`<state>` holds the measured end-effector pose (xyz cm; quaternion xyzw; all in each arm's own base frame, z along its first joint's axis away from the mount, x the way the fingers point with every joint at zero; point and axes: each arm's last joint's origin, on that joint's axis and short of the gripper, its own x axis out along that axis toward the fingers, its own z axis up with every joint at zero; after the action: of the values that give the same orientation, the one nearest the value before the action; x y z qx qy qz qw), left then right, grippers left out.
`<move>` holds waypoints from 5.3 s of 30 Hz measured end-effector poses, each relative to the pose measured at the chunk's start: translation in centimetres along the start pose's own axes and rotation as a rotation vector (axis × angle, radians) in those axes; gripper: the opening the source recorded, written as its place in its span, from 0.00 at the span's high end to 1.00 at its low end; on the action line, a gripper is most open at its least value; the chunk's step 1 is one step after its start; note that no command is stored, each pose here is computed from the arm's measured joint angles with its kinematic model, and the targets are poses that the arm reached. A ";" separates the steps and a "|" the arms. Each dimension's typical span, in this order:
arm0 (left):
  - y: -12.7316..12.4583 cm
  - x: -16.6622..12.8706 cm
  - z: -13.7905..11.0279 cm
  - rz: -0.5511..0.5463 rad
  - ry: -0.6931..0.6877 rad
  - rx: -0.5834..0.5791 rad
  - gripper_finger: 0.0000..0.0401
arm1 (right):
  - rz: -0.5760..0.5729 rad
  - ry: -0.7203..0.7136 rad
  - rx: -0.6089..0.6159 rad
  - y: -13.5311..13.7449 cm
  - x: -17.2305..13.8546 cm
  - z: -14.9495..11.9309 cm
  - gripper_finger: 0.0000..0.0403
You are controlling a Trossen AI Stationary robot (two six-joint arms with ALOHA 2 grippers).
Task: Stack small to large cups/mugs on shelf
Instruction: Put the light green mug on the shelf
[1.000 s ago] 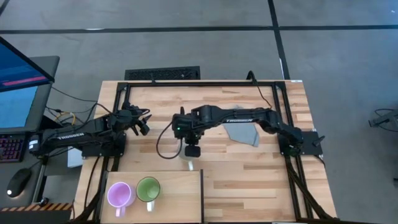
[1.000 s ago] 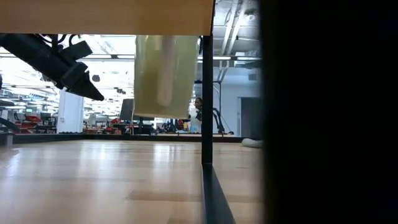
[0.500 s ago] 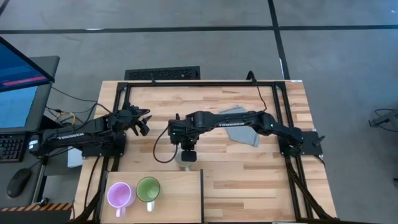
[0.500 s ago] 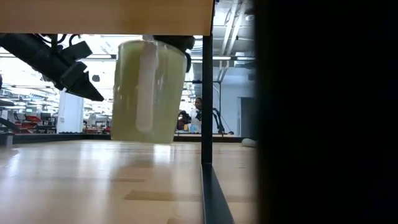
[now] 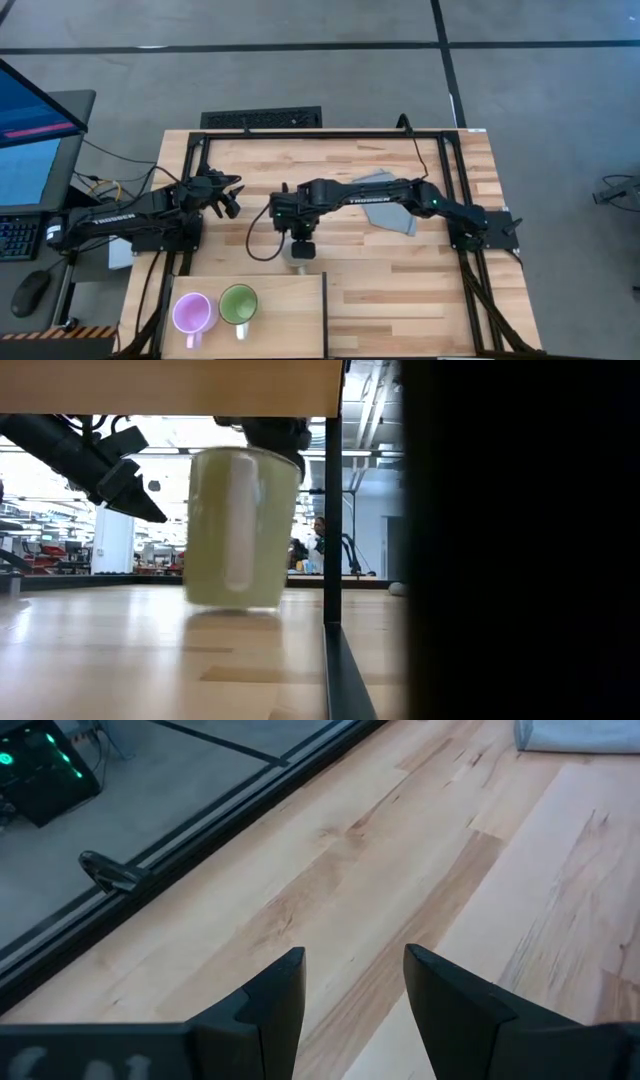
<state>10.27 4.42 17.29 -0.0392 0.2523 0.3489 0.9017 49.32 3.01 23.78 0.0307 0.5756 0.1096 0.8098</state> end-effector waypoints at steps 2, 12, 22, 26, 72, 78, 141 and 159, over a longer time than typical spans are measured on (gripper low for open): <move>0.0 0.0 0.0 0.000 0.000 0.000 0.59 | -0.001 -0.005 -0.008 0.0 0.0 0.1 0.94; 0.0 0.0 0.0 0.001 0.003 0.001 0.59 | -0.010 -0.018 -0.009 0.0 -0.1 0.2 0.94; 0.0 0.0 -0.1 0.002 0.006 0.002 0.59 | -0.019 -0.044 -0.029 -0.1 0.1 0.4 0.94; 0.0 0.0 -0.1 0.002 0.009 0.000 0.59 | -0.019 -0.035 -0.030 -0.1 0.2 0.3 0.94; 0.0 0.0 -0.1 0.002 0.010 -0.007 0.59 | -0.096 -0.054 -0.032 -0.2 0.2 0.5 0.88; 0.0 0.0 -0.1 0.002 0.010 -0.007 0.59 | -0.096 -0.053 -0.033 -0.2 0.2 0.5 0.88; 0.0 0.0 -0.2 0.003 0.017 -0.004 0.59 | -0.087 -0.049 -0.007 0.8 0.3 0.5 0.66; 0.0 0.0 -0.2 0.004 0.016 -0.004 0.59 | -0.088 -0.051 -0.009 1.0 -0.8 0.5 0.42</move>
<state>10.17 4.39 17.15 -0.0434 0.2591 0.3508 0.8988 49.39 3.86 24.87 0.0045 0.5552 0.0755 0.8283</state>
